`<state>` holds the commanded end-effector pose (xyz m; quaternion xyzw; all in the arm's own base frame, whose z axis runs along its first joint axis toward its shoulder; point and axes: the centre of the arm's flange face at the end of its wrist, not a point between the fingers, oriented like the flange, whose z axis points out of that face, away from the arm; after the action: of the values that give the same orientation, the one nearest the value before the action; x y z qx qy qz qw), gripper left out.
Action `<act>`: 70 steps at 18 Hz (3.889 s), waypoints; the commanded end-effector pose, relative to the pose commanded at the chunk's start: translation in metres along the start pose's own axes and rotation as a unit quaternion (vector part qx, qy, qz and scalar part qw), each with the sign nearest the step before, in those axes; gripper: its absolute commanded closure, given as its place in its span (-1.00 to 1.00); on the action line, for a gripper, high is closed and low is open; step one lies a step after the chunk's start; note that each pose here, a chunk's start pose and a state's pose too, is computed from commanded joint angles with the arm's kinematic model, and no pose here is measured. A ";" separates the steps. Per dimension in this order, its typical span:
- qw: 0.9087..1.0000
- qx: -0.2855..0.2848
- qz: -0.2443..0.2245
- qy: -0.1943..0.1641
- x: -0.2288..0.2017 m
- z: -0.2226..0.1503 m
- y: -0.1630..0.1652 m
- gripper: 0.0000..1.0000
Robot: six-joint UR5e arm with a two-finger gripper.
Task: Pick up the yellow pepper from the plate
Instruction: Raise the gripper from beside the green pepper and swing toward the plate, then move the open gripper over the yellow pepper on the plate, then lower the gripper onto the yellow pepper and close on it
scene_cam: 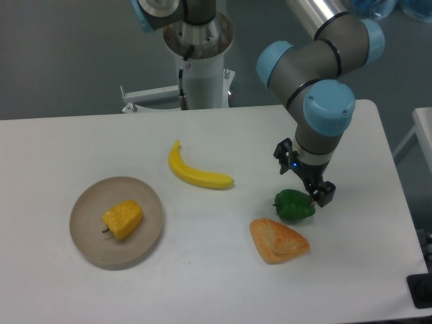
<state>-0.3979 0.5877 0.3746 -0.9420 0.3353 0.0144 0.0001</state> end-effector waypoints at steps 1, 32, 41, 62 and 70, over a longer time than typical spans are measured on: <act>1.000 0.000 0.000 0.001 0.000 0.001 0.000 -1.00; 0.993 0.025 -0.107 0.040 0.207 0.044 -0.272 -1.00; 0.992 0.025 -0.120 0.033 0.210 0.086 -0.301 -1.00; 0.990 0.029 -0.134 0.029 0.211 0.117 -0.334 0.62; 0.988 0.073 -0.131 -0.023 0.185 0.020 -0.304 0.75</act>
<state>-0.0636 0.7066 0.3469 -0.9747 0.2092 0.0111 0.0784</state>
